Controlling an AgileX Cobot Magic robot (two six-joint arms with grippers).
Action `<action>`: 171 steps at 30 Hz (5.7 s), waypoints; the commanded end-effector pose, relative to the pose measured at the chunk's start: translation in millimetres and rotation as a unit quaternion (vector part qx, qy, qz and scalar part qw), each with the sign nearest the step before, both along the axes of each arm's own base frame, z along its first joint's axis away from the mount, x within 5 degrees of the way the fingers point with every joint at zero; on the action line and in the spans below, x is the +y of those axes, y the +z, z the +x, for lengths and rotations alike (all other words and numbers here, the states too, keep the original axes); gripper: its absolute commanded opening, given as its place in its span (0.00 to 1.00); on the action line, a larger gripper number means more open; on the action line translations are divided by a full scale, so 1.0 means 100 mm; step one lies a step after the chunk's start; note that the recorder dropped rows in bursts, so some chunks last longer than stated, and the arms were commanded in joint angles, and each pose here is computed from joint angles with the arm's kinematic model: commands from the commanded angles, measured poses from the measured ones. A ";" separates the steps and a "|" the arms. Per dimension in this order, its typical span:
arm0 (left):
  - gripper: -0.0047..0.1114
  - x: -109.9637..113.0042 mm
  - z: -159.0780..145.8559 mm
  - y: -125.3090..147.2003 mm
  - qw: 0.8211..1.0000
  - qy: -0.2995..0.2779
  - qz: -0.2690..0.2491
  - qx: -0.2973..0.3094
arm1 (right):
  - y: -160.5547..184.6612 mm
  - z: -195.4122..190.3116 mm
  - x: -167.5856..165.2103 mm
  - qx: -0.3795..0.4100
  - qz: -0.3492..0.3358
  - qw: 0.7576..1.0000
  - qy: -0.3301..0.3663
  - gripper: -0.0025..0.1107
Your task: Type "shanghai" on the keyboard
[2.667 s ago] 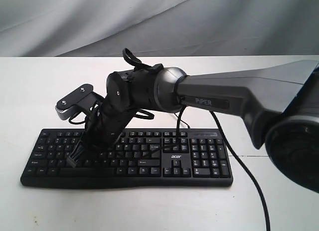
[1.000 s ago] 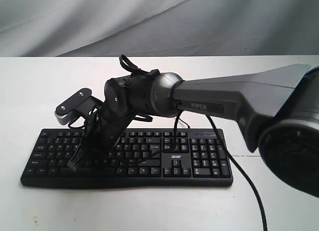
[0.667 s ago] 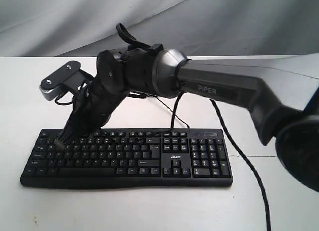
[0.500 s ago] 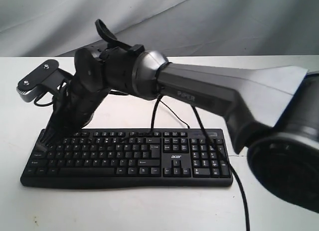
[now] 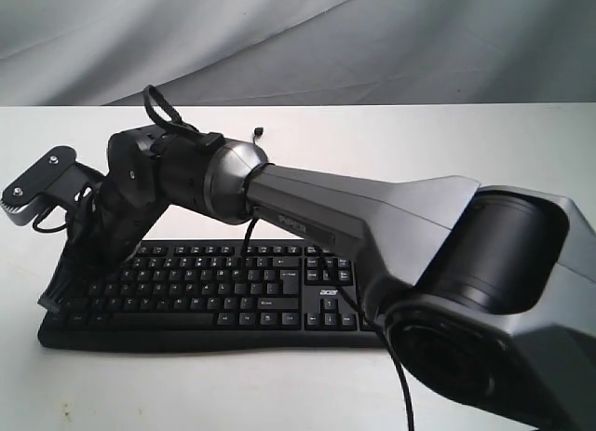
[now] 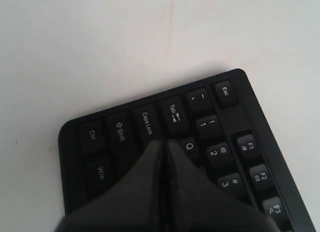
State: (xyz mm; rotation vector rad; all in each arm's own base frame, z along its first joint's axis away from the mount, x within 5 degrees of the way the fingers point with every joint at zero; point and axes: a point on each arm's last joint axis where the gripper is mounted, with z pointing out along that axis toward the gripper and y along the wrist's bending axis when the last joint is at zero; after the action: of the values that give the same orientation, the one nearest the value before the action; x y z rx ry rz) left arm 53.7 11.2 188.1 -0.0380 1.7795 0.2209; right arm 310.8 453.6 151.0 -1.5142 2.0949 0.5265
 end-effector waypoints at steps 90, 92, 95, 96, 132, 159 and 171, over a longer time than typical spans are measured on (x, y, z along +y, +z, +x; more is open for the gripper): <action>0.04 -0.01 0.00 -0.01 1.000 -0.004 -0.003 -0.004 | -0.10 -0.27 -0.91 0.044 -0.021 0.995 -0.092 0.02; 0.04 -0.01 0.00 -0.01 1.000 -0.004 -0.003 -0.004 | -0.13 -0.27 -0.91 0.044 -0.023 0.994 -0.093 0.02; 0.04 -0.01 0.00 -0.01 1.000 -0.004 -0.003 -0.004 | -0.15 -0.27 -0.91 0.044 -0.024 0.994 -0.093 0.02; 0.04 -0.01 0.00 -0.01 1.000 -0.004 -0.003 -0.004 | -0.15 -0.27 -0.91 0.044 -0.024 0.994 -0.093 0.02; 0.04 -0.01 0.00 -0.01 1.000 -0.004 -0.003 -0.004 | -0.30 -0.25 -0.90 0.036 -0.037 0.995 -0.089 0.02; 0.04 -0.01 0.00 -0.01 1.000 -0.004 -0.003 -0.004 | -0.17 -0.06 -0.67 -0.001 -0.008 0.997 -0.079 0.02; 0.04 -0.01 0.00 -0.01 1.000 -0.004 -0.003 -0.004 | -0.16 -0.08 -0.63 -0.010 0.000 0.997 -0.077 0.02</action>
State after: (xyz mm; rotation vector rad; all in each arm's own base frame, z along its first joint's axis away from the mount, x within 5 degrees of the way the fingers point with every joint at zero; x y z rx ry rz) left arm 53.7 11.2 188.1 -0.0380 1.7795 0.2209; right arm 303.0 387.8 130.5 -1.3499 2.1930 0.4445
